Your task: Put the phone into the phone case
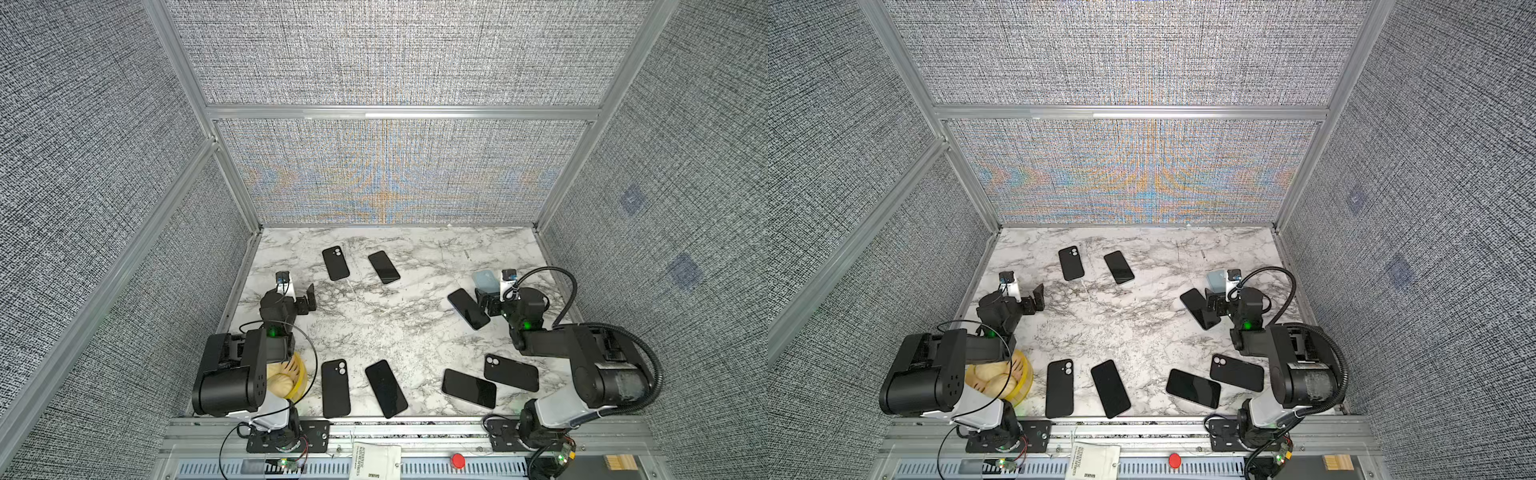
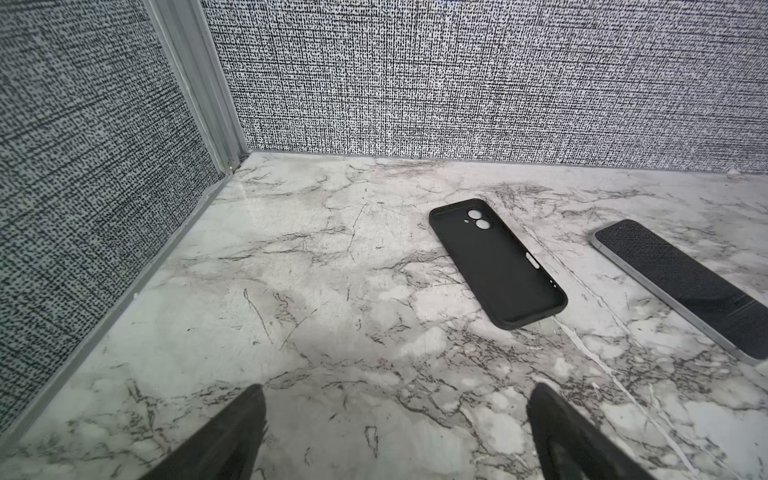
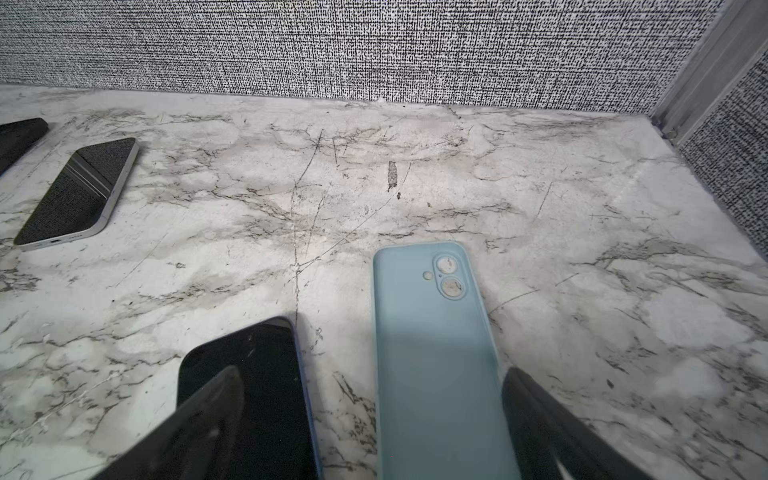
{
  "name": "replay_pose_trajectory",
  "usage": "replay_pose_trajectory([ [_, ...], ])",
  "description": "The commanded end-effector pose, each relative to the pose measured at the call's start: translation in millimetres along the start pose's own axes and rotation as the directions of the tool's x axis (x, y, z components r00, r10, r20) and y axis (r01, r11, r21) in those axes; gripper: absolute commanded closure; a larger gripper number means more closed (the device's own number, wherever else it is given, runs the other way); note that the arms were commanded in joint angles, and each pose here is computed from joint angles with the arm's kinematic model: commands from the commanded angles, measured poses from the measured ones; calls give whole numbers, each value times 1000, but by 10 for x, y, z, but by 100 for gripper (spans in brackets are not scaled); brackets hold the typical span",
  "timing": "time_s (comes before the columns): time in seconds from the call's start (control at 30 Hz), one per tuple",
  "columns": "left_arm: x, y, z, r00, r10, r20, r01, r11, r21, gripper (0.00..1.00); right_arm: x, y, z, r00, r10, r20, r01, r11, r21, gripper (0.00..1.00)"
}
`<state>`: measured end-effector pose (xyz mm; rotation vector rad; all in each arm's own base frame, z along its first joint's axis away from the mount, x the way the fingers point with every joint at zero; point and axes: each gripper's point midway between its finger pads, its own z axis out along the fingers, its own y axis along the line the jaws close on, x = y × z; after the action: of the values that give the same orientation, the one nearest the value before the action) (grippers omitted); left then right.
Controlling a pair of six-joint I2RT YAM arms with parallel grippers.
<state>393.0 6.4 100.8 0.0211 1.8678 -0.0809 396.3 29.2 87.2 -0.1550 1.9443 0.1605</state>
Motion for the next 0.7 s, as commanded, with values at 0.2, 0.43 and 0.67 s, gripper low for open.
replay_pose_trajectory([
  [0.2, 3, -22, 1, 1000, 3, 0, -3, 1000, 13, 1, -12, 28, -26, 1000, -6, 14, 6, 1000, -16, 1],
  [0.43, -2, -19, -3, 1000, 3, 2, -3, 1000, 13, 1, -21, 28, -39, 1000, -6, 22, 7, 1000, -15, 1],
  [0.67, 1, -20, 1, 1000, 4, -1, -4, 1000, 13, 1, -23, -25, -46, 1000, 3, 23, -4, 1000, 19, 1],
])
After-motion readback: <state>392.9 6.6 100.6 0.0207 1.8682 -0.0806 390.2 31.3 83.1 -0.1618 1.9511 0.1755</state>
